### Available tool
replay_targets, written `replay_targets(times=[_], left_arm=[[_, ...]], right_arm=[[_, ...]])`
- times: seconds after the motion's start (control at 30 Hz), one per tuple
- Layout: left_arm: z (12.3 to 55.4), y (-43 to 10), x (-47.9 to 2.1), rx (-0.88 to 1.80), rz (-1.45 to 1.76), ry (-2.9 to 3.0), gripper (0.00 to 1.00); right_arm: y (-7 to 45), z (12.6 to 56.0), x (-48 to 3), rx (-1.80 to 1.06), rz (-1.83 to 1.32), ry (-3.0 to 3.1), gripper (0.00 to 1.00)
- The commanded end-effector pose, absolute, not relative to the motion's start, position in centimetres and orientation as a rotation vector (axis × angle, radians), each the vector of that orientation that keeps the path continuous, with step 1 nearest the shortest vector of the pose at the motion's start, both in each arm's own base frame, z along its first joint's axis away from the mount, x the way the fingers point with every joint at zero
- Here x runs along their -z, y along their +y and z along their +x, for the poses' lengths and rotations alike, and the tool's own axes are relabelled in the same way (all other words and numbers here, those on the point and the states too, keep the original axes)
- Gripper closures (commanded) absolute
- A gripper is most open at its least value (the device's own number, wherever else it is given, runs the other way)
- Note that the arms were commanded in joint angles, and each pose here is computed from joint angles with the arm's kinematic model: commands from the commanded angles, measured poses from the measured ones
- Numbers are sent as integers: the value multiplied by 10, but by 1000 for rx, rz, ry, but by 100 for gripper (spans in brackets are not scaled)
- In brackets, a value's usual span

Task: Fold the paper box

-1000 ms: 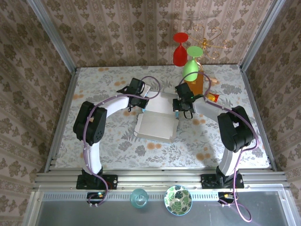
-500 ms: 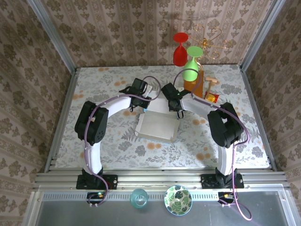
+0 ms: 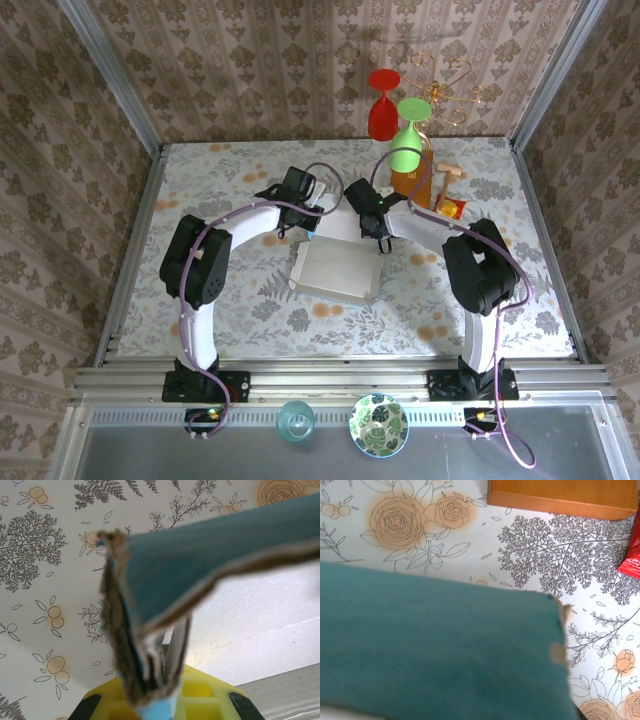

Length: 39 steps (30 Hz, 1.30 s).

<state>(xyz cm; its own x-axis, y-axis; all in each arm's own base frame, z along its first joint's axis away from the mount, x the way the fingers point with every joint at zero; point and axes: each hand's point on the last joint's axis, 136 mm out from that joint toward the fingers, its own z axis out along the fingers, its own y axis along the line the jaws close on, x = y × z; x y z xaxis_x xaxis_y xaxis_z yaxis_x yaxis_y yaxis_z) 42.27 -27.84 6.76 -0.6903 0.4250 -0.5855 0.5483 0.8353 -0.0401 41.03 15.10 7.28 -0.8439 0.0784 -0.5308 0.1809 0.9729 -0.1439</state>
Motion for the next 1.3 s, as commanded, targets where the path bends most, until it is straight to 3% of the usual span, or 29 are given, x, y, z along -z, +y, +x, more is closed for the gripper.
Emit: replay_targets(times=[0.0, 0.13, 0.33, 0.57, 0.67, 0.73, 0.97, 1.07, 1.13, 1.2, 1.23, 1.27], left_arm=[[402, -263, -30, 197, 747, 2581, 100], [403, -264, -29, 195, 742, 2584, 100], [404, -265, -30, 193, 744, 2583, 100], [404, -265, -30, 194, 745, 2586, 100], [404, -265, -30, 194, 741, 2586, 100], [404, -265, -30, 191, 742, 2586, 100], [405, -267, -29, 201, 740, 2586, 100], [405, -267, -29, 205, 743, 2586, 100], [406, -268, -30, 205, 741, 2584, 100], [406, -268, -32, 209, 734, 2580, 100], [406, -268, -33, 212, 730, 2577, 100], [406, -267, -36, 214, 719, 2574, 90]], right_arm=[[145, 402, -87, 240, 130, 2554, 83], [148, 405, -94, 193, 120, 2526, 73], [143, 403, -81, 200, 136, 2545, 73], [139, 409, -65, 219, 155, 2561, 82], [137, 413, -64, 247, 170, 2557, 93], [132, 412, -62, 292, 197, 2562, 93], [129, 408, -56, 296, 240, 2570, 80], [132, 411, -58, 281, 238, 2565, 79], [133, 412, -57, 277, 236, 2566, 81], [133, 413, -58, 284, 239, 2564, 98], [131, 413, -59, 297, 244, 2560, 100], [130, 412, -61, 307, 248, 2554, 100]])
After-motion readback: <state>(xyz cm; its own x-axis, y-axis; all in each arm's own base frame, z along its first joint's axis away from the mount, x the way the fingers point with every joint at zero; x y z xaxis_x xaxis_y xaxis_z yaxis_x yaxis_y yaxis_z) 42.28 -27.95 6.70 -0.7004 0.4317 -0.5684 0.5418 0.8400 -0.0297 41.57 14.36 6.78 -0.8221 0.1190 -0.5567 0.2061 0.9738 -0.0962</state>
